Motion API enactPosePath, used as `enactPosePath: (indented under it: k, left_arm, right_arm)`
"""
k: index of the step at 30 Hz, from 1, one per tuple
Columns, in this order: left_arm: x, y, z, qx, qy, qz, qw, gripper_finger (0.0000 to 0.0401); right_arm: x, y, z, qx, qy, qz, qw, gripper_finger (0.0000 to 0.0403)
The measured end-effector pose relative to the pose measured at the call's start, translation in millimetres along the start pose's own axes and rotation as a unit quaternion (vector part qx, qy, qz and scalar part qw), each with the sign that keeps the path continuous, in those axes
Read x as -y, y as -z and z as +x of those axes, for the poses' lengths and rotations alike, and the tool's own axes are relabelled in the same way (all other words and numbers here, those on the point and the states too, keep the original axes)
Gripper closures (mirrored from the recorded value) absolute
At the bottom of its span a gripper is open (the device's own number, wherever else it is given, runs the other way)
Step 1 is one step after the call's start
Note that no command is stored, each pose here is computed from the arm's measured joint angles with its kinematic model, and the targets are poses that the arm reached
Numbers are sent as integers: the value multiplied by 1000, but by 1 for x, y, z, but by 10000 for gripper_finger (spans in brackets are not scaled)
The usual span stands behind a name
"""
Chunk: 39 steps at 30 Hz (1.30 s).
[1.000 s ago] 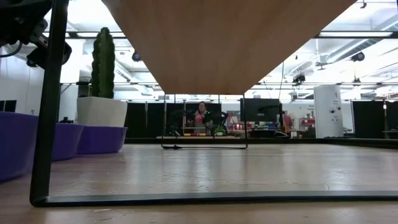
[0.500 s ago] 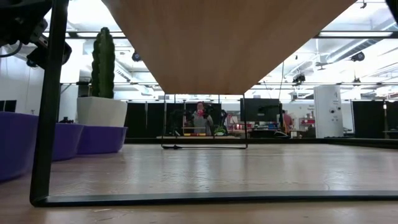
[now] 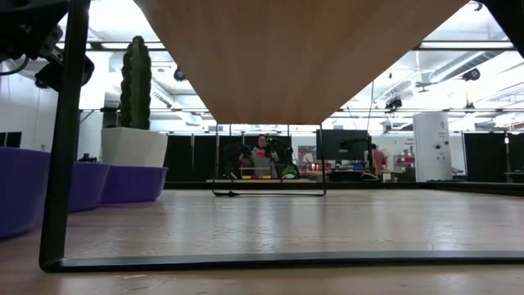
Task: Pick & Place Mini bowls
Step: Put the top white patterned bowl on the shelf
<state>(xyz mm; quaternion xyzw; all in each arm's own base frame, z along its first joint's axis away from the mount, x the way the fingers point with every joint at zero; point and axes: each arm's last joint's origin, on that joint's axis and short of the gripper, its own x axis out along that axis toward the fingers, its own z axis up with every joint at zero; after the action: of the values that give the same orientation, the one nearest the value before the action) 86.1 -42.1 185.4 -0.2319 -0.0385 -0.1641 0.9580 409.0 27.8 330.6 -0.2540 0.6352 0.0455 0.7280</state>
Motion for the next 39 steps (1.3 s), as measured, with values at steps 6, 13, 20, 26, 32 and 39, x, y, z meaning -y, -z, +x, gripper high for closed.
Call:
enactPosePath:
  k: [6,13,20,26,32,39]
  left_arm:
    - [0,0,0,0,0,0,1000,401]
    - [0,0,0,0,0,0,1000,401]
    - [0,0,0,0,0,0,1000,401]
    - [0,0,0,0,0,-1,1000,401]
    - [0,0,0,0,0,-1,1000,401]
    - [0,0,0,-1,0,-2,1000,401]
  right_arm:
    - [0,-3,3,12,-9,3,1000,390]
    - [-1,-3,5,9,-10,3,1000,390]
    - [-3,-5,12,11,-18,3,1000,390]
    - [-4,-5,19,4,-18,1,1000,390]
    - [-5,-5,20,3,-19,0,1000,390]
    - [-5,-5,20,3,-19,4,1000,390]
